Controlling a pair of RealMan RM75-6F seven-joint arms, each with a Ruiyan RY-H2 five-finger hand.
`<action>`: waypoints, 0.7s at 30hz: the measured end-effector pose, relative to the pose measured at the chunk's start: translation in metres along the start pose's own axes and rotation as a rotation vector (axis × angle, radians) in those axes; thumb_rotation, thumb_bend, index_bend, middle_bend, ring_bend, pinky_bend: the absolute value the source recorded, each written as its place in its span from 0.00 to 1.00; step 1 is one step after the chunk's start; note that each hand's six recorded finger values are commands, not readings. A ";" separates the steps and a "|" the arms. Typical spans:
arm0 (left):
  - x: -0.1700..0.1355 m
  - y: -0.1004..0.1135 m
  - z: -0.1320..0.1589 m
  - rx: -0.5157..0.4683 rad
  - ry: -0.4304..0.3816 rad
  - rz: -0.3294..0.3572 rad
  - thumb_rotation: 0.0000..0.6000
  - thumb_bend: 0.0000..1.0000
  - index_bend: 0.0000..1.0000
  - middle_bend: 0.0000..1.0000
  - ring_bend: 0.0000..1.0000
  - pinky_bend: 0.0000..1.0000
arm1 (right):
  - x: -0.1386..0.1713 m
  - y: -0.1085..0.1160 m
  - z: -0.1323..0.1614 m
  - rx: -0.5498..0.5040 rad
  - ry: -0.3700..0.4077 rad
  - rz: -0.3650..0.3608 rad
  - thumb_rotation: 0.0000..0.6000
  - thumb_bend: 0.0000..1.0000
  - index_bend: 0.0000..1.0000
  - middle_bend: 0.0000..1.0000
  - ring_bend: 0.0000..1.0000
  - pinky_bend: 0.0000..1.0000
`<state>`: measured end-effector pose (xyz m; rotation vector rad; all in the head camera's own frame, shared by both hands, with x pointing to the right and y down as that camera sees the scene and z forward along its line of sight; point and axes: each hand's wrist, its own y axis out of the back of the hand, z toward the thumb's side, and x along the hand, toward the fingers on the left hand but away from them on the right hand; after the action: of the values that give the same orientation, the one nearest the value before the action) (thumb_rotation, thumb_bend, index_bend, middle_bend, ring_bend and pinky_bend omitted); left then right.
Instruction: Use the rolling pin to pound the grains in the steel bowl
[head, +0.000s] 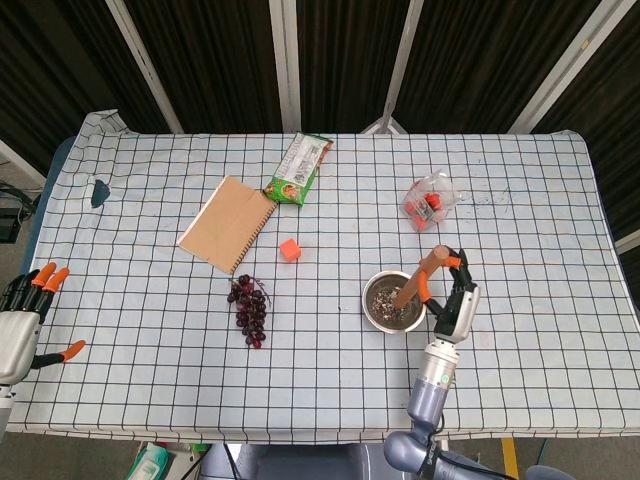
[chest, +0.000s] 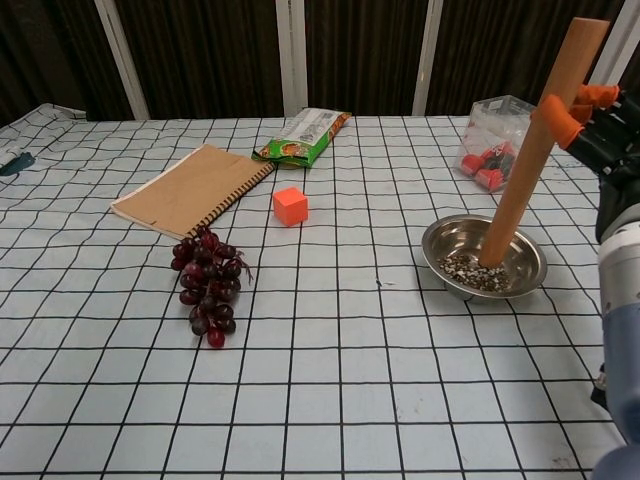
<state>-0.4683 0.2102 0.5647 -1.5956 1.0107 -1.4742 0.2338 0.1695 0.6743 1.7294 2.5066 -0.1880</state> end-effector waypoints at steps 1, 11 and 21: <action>0.000 0.000 0.000 0.000 0.000 0.000 1.00 0.05 0.00 0.00 0.00 0.00 | 0.000 0.000 -0.001 0.002 -0.001 0.001 1.00 0.55 0.76 0.61 0.24 0.00; 0.000 0.000 0.000 -0.002 -0.001 -0.002 1.00 0.05 0.00 0.00 0.00 0.00 | 0.003 0.001 -0.009 0.016 -0.013 0.002 1.00 0.55 0.77 0.61 0.24 0.00; 0.000 0.000 0.000 -0.004 -0.001 -0.001 1.00 0.05 0.00 0.00 0.00 0.00 | 0.008 0.003 -0.015 0.031 -0.020 0.005 1.00 0.55 0.77 0.61 0.24 0.00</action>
<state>-0.4682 0.2099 0.5647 -1.5993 1.0133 -1.4730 0.2342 0.1804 0.6883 1.7363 2.4979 -0.2437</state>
